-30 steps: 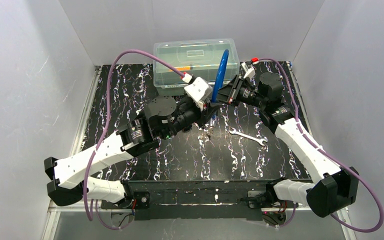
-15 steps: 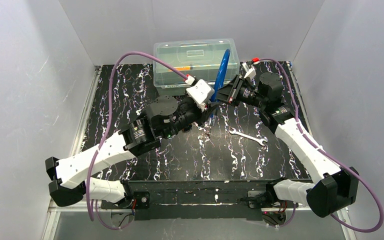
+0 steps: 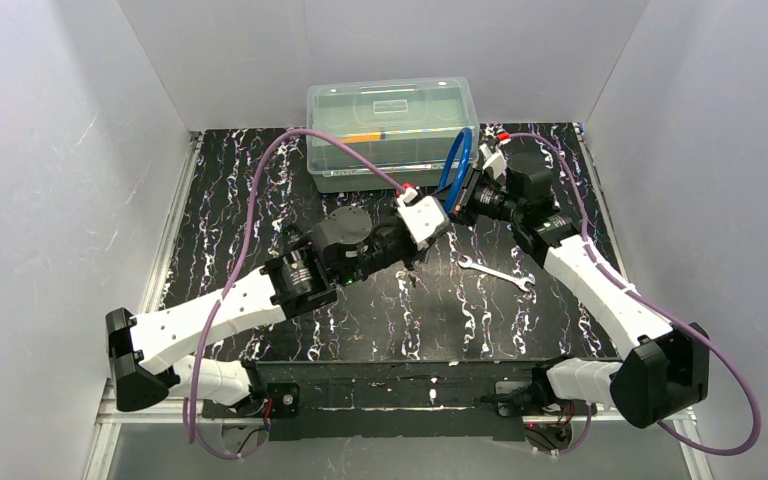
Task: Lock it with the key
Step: Lock the lock.
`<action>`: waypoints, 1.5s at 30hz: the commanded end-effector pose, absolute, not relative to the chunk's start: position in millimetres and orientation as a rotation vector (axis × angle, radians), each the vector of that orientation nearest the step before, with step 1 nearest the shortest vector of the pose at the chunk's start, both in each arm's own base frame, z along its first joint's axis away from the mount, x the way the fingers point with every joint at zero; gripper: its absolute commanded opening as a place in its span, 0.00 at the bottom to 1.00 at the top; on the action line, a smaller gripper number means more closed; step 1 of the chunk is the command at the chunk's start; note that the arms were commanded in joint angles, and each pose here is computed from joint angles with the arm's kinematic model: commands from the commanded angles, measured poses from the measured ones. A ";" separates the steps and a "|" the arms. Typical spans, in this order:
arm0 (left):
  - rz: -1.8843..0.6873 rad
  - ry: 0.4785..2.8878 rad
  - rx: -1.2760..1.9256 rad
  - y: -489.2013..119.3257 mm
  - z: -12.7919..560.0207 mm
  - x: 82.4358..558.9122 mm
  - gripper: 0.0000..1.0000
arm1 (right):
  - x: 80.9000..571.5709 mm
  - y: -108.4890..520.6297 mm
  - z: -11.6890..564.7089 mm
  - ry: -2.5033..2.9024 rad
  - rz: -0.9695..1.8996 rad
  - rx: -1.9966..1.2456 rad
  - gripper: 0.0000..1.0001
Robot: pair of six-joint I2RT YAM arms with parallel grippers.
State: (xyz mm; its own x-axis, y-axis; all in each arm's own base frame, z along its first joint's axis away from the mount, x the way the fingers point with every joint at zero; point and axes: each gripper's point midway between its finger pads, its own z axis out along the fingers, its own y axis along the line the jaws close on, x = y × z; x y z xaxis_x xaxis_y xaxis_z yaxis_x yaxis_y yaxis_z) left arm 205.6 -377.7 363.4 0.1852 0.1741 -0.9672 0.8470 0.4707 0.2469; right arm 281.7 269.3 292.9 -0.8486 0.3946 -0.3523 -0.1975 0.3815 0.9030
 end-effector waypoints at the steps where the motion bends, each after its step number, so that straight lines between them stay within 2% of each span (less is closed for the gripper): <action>1: -0.618 1.160 1.055 -370.1 383.2 190.5 0.00 | 275.8 276.2 310.8 2.110 1.623 0.208 0.01; 10: -0.580 1.144 1.028 -351.3 380.8 188.9 0.00 | 278.6 277.4 323.6 2.070 1.733 0.180 0.01; 14: -0.504 1.289 0.897 -344.4 376.5 218.9 0.03 | 274.2 281.0 339.7 2.012 1.790 0.097 0.01; 18: -0.507 1.428 0.867 -345.6 364.3 238.0 0.00 | 272.5 280.1 348.2 1.988 1.787 0.074 0.01; 25: -0.539 1.348 1.007 -352.1 340.6 223.1 0.00 | 273.4 281.1 348.5 2.012 1.838 0.123 0.01; 29: -0.554 1.367 0.963 -342.5 347.9 227.5 0.09 | 278.3 276.8 340.6 2.024 1.832 0.155 0.01; 32: -0.577 1.517 0.937 -335.6 341.1 235.1 0.20 | 284.7 274.5 336.3 2.027 1.825 0.181 0.01; 35: -0.606 1.589 0.888 -329.5 344.8 241.7 0.26 | 292.7 271.1 337.1 2.007 1.809 0.189 0.01; 42: -0.648 1.532 0.837 -325.0 381.0 241.7 0.36 | 311.2 261.8 340.0 1.962 1.707 0.168 0.01; 45: -0.705 1.485 0.888 -328.7 393.8 229.9 0.44 | 316.1 262.3 346.0 1.932 1.718 0.166 0.01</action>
State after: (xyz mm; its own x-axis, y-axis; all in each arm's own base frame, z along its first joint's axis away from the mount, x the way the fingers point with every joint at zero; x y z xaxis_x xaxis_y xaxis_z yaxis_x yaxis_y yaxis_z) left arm 242.6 -329.9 364.5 -0.0214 0.1725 -0.9848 0.8166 0.5713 0.0824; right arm 308.5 262.7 298.6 -0.8838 0.4200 -0.2061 -0.1120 0.2378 0.9648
